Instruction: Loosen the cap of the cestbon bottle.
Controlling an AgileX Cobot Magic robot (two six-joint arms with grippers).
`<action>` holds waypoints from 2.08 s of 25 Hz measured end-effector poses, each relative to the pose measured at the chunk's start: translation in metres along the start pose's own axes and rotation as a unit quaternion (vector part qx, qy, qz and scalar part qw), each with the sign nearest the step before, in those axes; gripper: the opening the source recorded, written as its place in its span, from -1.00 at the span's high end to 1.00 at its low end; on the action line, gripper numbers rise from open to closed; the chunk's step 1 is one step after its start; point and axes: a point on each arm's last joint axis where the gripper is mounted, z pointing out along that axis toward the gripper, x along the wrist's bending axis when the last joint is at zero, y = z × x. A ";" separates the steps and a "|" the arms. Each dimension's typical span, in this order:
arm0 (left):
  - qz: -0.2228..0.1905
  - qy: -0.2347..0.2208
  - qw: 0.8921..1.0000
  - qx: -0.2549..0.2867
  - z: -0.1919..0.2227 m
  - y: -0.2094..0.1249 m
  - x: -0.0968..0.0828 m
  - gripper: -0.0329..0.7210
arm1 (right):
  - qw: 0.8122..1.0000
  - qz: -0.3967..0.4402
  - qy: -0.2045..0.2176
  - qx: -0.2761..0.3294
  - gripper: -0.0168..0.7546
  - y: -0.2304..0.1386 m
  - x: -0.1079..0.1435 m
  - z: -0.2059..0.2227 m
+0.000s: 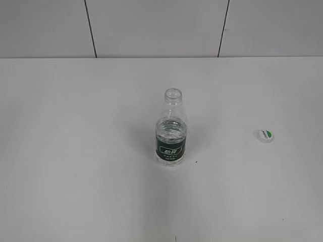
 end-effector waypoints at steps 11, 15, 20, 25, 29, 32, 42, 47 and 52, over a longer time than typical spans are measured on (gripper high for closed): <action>-0.009 -0.040 0.987 -0.152 -0.037 -0.080 0.024 0.27 | 0.993 -0.054 -0.005 -0.102 -0.30 -0.076 0.002 -0.022; 0.019 -0.041 0.978 -0.204 -0.041 -0.106 0.031 0.27 | 0.993 -0.090 -0.011 -0.075 -0.30 -0.091 0.000 -0.003; 0.044 -0.034 0.980 -0.191 -0.028 -0.112 0.031 0.27 | 0.993 -0.106 -0.020 -0.041 -0.30 -0.099 -0.003 0.013; 0.053 -0.028 0.984 -0.166 -0.014 -0.115 0.030 0.27 | 0.993 -0.111 -0.026 -0.037 -0.30 -0.100 -0.005 0.015; 0.054 -0.033 0.980 -0.189 -0.010 -0.111 0.029 0.27 | 0.993 -0.112 -0.027 -0.037 -0.30 -0.100 -0.005 0.016; 0.055 -0.038 0.976 -0.208 -0.005 -0.108 0.027 0.27 | 0.992 -0.112 -0.029 -0.052 -0.30 -0.098 -0.005 0.018; 0.056 -0.039 0.975 -0.213 -0.003 -0.107 0.026 0.27 | 0.991 -0.110 -0.033 -0.075 -0.30 -0.096 -0.006 0.026; 0.049 -0.030 0.975 -0.215 -0.004 -0.107 0.026 0.27 | 0.990 -0.109 -0.035 -0.077 -0.30 -0.095 -0.006 0.026; -0.002 0.035 0.975 -0.220 -0.005 -0.108 0.025 0.27 | 0.991 -0.093 -0.060 -0.075 -0.30 -0.095 -0.005 0.026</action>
